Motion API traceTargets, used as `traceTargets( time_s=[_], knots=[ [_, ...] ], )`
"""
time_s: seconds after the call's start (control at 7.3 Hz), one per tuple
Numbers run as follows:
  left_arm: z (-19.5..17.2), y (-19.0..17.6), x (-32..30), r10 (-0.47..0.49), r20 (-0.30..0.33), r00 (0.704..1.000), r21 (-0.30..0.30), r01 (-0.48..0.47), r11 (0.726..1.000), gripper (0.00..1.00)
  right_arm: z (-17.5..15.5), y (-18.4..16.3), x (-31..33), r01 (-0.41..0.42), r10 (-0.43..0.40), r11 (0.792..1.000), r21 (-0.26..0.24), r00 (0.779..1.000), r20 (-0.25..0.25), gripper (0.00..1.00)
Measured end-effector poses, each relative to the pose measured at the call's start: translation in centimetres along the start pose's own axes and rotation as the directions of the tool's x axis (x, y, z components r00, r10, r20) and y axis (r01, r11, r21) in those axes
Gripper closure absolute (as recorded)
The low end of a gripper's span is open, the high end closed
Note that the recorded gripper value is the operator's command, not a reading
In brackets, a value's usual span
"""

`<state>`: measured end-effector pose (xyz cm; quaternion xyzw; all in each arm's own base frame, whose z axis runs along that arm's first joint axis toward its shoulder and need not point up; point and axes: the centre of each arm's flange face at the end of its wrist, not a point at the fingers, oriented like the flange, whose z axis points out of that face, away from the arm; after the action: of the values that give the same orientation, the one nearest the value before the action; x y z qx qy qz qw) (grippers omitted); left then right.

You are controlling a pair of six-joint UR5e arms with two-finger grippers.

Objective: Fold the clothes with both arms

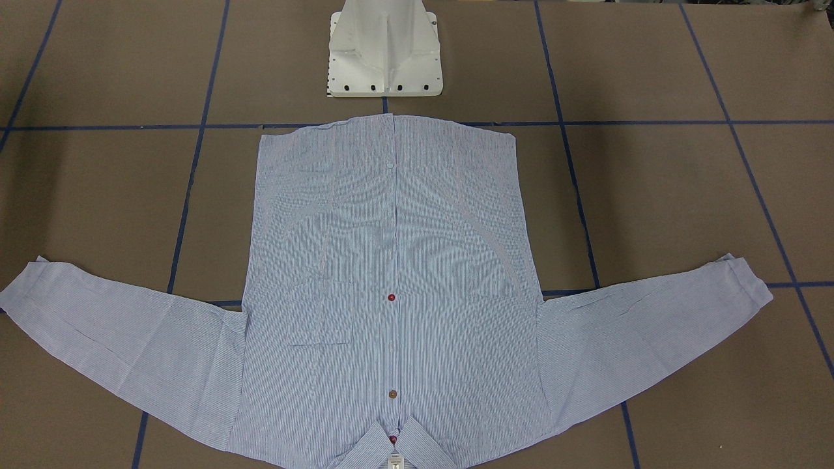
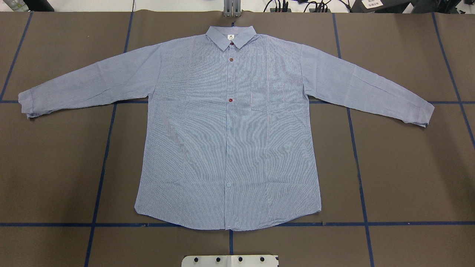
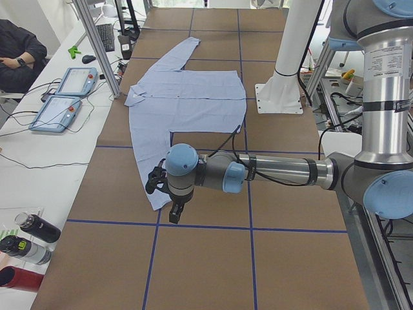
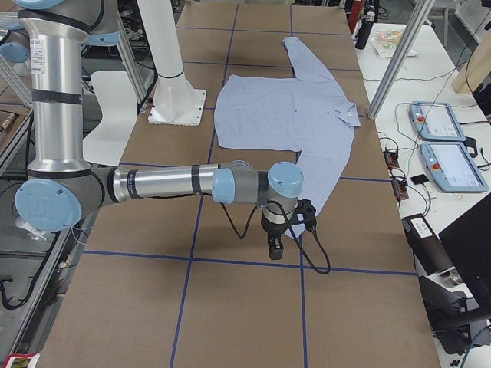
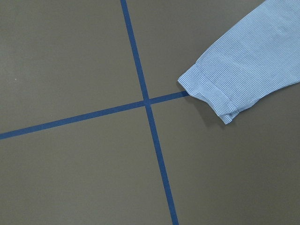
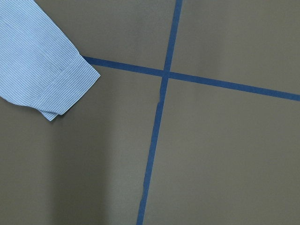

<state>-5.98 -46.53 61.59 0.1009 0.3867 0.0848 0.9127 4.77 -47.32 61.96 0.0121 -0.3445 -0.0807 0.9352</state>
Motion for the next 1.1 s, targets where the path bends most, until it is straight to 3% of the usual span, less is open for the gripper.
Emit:
traceTargets(
  time_s=[0.41,0.82,1.1],
  knots=[
    [-1.0,-0.3,1.0,0.026,0.002,1.000,0.021,-0.026,0.999,0.00,-1.0,-0.1,-0.8,0.018,-0.018,1.000,0.018,1.000,-0.002,0.00],
    [-3.0,-1.6,3.1,0.069,0.000,0.998,0.065,-0.069,0.995,0.00,-4.2,-1.1,-3.7,0.067,-0.067,0.994,0.085,0.998,-0.004,0.00],
    [-4.5,-4.6,4.2,0.111,0.028,0.993,0.110,-0.113,0.987,0.00,-5.8,-2.7,-5.5,0.096,-0.098,0.988,0.123,0.995,0.011,0.00]
  ],
)
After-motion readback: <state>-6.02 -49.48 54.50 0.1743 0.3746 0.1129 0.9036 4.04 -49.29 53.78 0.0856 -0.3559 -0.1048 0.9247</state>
